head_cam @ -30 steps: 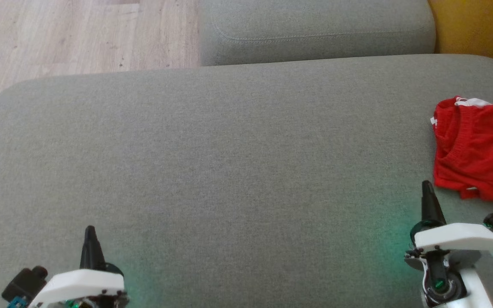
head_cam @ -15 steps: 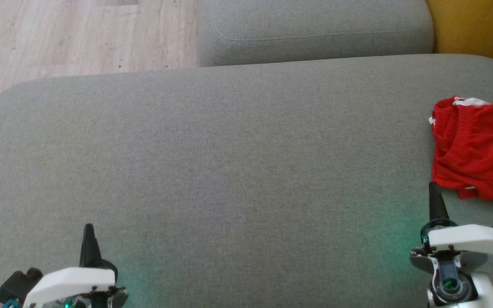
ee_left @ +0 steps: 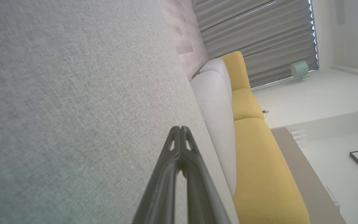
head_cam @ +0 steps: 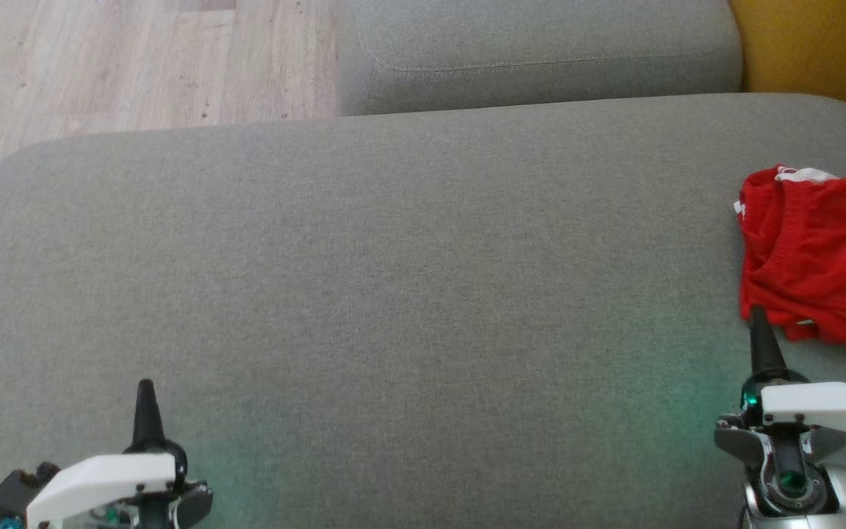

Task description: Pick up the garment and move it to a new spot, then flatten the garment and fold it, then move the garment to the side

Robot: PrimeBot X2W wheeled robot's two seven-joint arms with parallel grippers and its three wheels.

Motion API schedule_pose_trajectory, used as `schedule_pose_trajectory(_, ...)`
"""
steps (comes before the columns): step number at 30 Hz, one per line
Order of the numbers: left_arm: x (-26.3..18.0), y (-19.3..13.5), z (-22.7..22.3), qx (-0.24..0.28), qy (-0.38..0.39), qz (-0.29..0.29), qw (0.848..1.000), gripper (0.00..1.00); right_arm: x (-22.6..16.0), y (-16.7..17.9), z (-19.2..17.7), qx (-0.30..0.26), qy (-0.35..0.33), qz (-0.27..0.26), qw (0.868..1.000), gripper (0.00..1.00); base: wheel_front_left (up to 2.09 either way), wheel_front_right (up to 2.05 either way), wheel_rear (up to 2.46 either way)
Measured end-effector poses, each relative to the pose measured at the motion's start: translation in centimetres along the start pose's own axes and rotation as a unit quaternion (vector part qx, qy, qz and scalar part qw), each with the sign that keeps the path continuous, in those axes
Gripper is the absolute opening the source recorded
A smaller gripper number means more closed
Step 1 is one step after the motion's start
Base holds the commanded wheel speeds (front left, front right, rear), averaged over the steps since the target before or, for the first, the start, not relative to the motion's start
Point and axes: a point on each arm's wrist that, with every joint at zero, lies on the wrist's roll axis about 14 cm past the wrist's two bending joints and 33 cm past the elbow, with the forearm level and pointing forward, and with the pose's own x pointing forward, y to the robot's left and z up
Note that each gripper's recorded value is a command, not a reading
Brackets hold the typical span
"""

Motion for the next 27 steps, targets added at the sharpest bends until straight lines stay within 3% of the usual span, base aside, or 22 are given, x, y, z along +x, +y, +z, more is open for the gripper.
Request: schedule_pose_trajectory(27,0.5,-2.2,0.9,-0.151,0.005,-0.046,0.987,0.00,-0.5,1.2,1.9,0.152,-0.014,0.031,0.988,0.00,0.00,0.00,0.00)
